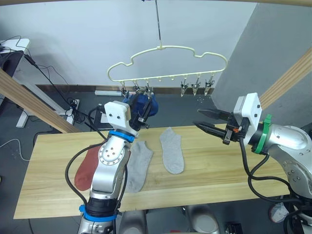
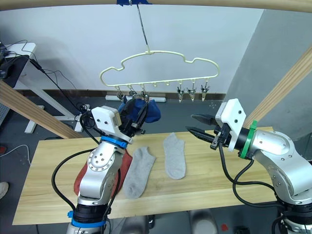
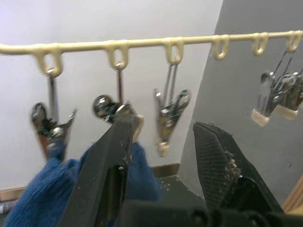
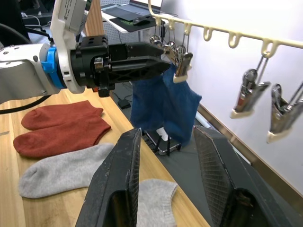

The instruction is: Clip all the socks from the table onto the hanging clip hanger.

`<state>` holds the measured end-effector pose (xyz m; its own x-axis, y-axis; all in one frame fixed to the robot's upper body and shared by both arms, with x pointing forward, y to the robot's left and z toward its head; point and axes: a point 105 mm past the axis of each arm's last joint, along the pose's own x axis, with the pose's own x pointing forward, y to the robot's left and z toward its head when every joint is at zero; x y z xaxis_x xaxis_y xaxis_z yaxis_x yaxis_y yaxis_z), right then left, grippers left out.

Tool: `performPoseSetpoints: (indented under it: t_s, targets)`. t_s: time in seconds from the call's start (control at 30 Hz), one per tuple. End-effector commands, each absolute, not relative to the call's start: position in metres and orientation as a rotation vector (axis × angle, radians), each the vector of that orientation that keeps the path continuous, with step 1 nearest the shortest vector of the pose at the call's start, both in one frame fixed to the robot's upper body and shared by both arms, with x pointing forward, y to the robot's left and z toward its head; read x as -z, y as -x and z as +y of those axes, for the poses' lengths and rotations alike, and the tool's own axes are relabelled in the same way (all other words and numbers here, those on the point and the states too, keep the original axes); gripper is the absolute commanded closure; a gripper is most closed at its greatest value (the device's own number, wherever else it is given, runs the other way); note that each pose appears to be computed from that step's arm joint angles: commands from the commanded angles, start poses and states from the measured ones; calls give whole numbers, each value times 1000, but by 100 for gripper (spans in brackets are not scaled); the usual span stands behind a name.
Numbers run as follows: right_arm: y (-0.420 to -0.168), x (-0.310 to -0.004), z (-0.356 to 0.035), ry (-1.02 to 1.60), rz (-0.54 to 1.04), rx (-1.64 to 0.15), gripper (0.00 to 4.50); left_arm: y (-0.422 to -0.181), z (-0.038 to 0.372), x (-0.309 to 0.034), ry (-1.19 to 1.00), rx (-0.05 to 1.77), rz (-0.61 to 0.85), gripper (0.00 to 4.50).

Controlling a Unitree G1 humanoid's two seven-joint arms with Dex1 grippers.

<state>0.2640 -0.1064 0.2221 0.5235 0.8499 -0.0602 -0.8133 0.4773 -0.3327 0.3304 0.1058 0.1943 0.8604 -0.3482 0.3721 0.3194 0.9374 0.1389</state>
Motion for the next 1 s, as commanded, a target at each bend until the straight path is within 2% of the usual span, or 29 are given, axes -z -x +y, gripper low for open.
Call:
performPoseSetpoints:
  t_s: [0.03,0.2,0.73,1.0]
  targets:
    - [-256,-231,-104,366,-164,-1030,269,-329,101,-204,-72,351,-452,232]
    - [-256,-231,-104,367,-164,-1020,269,-335,110,-207,-94,293,-462,232]
    - [-257,-231,-103,365,-168,-1017,269,-323,105,-218,-63,343,-509,232]
    - [-257,-231,-102,360,-170,-1017,269,-327,108,-215,-65,323,-492,232]
